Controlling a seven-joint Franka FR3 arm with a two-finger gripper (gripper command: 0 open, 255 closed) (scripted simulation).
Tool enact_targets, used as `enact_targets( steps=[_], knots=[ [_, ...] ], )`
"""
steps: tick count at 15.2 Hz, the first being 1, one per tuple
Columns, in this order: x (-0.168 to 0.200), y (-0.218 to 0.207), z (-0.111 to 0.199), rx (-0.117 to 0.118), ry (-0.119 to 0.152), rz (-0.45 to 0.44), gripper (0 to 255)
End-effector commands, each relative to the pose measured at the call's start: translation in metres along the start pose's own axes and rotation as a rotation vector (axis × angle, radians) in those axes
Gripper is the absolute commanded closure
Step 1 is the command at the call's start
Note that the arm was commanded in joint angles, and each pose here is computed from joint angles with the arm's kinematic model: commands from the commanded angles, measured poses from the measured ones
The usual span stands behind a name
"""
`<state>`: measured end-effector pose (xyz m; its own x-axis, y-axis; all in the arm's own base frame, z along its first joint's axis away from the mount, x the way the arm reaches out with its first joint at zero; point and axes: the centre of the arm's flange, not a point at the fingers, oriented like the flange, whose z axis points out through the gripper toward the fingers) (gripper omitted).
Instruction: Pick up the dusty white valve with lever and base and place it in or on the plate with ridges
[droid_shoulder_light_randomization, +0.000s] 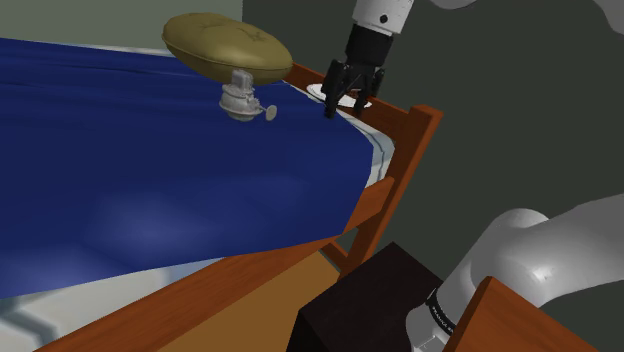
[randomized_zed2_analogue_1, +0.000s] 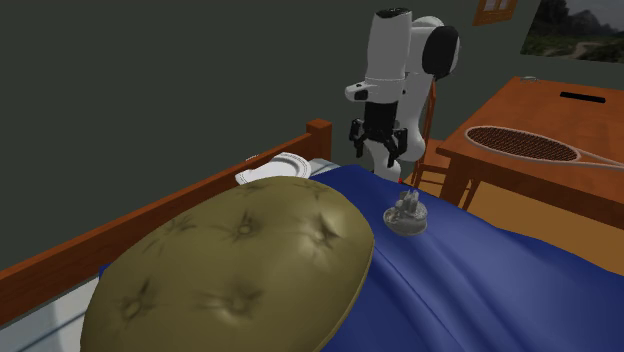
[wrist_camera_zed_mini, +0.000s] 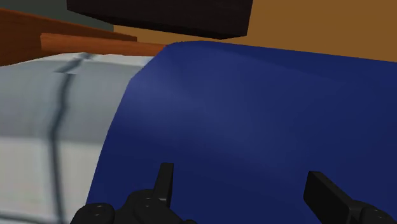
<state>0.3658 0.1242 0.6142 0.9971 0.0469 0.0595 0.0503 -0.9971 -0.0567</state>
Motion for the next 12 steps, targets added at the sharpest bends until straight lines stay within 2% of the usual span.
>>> enact_targets(
  steps=[1,12],
  knots=[
    [0.012,-0.023,-0.005,-0.005,0.021,-0.013,0],
    [0.071,-0.147,-0.037,-0.04,0.129,-0.086,0]
  ],
)
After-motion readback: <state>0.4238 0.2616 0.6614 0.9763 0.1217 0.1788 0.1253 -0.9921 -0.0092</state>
